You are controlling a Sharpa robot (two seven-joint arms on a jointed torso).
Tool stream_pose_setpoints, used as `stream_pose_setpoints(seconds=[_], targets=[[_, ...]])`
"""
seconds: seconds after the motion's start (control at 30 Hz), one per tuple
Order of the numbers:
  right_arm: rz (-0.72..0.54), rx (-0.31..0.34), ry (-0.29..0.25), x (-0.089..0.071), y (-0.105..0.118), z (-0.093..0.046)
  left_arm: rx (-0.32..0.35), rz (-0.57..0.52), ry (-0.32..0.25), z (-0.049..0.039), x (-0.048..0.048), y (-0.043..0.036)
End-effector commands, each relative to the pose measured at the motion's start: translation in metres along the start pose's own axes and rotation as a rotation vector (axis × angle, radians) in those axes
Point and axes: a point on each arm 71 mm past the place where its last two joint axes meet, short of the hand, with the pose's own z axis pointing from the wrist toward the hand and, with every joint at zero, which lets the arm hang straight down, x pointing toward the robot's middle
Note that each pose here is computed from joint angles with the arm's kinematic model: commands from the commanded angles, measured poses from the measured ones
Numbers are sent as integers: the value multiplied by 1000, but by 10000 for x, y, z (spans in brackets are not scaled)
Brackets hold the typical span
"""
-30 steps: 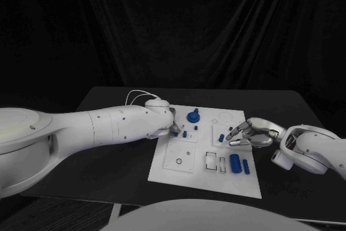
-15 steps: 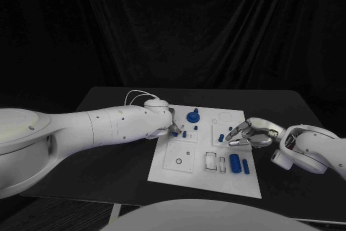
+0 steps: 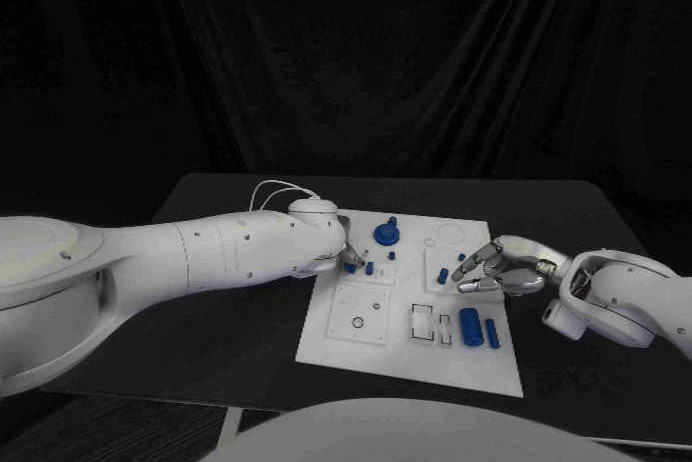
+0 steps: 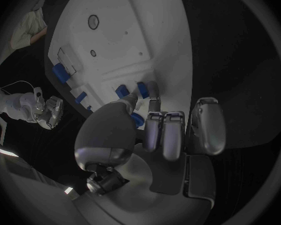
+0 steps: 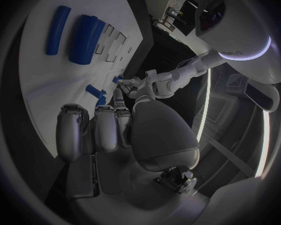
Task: Assemble the parts on the task board
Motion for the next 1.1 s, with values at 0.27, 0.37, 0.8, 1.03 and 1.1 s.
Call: stream_pose_setpoints(seconds=[0.27, 0.37, 0.8, 1.03, 1.1], targets=[[5, 7, 5, 11, -17, -18, 27, -6, 17, 17, 70, -30], [5, 5, 4, 11, -15, -20, 27, -5, 17, 16, 70, -33], [5, 6, 4, 11, -16, -19, 26, -11, 10, 12, 70, -28], [5, 6, 4, 12, -16, -18, 22, -9, 13, 12, 72, -30], [5, 6, 4, 12, -17, -18, 20, -9, 13, 13, 72, -27]])
